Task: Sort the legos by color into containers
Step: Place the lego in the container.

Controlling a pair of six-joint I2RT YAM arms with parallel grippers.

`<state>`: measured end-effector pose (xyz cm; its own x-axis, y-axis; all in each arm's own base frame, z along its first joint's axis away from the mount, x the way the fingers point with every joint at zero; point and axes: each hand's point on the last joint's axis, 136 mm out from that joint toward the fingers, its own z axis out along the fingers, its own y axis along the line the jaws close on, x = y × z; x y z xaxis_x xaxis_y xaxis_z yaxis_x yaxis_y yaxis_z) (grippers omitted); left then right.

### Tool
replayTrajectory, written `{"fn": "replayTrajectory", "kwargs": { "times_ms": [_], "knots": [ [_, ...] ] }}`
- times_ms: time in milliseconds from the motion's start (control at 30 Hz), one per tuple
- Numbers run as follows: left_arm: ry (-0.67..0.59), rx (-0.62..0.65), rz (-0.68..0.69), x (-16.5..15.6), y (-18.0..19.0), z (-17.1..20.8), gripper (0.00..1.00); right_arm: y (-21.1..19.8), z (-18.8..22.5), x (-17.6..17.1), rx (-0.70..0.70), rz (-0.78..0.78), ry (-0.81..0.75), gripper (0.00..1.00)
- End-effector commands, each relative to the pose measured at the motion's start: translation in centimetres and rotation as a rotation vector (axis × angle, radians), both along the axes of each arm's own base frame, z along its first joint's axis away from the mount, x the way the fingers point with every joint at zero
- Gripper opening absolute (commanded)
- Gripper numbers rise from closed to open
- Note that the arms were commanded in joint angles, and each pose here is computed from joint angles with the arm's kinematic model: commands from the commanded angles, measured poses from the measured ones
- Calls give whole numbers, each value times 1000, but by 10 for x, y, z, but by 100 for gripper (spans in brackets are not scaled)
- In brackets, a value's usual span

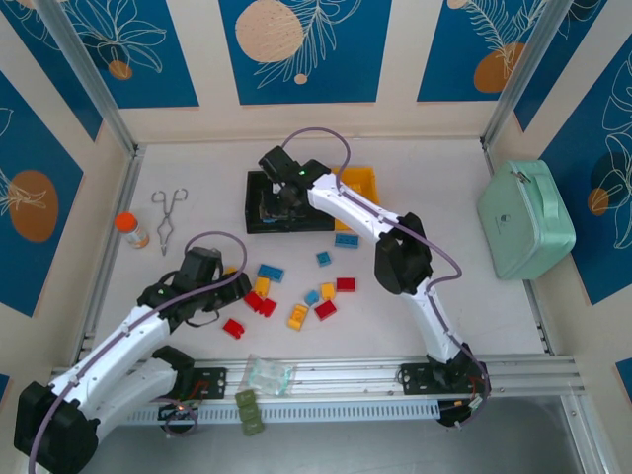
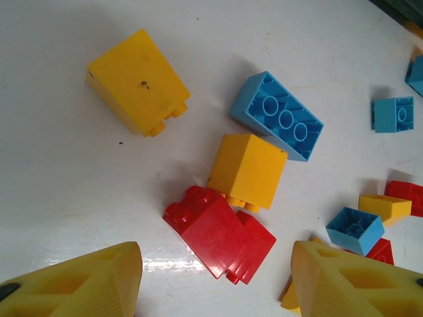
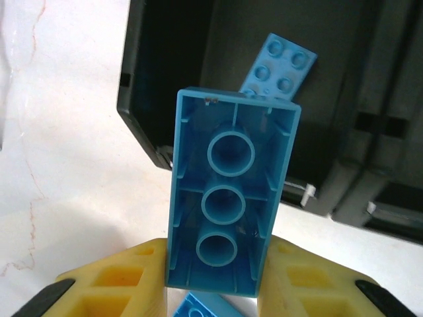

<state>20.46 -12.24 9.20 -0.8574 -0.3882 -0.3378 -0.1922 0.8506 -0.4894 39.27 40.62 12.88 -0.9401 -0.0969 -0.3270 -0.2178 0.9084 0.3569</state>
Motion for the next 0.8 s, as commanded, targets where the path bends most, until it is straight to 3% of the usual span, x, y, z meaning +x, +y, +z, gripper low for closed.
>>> {"fn": "replayTrajectory", "kwargs": {
  "times_ms": [0, 400, 600, 767],
  "knots": [
    [28, -12, 19, -7, 4, -5, 61, 11, -12, -4, -5, 39, 44, 33],
    [33, -18, 20, -8, 3, -5, 61, 30, -34, 18, 37, 33, 67, 35],
    [32, -19, 23, -7, 4, -4, 61, 31, -27, 20, 42, 35, 51, 50],
    [27, -17, 25, -5, 3, -2, 61, 26, -8, 18, 34, 40, 17, 51]
  ]
}}
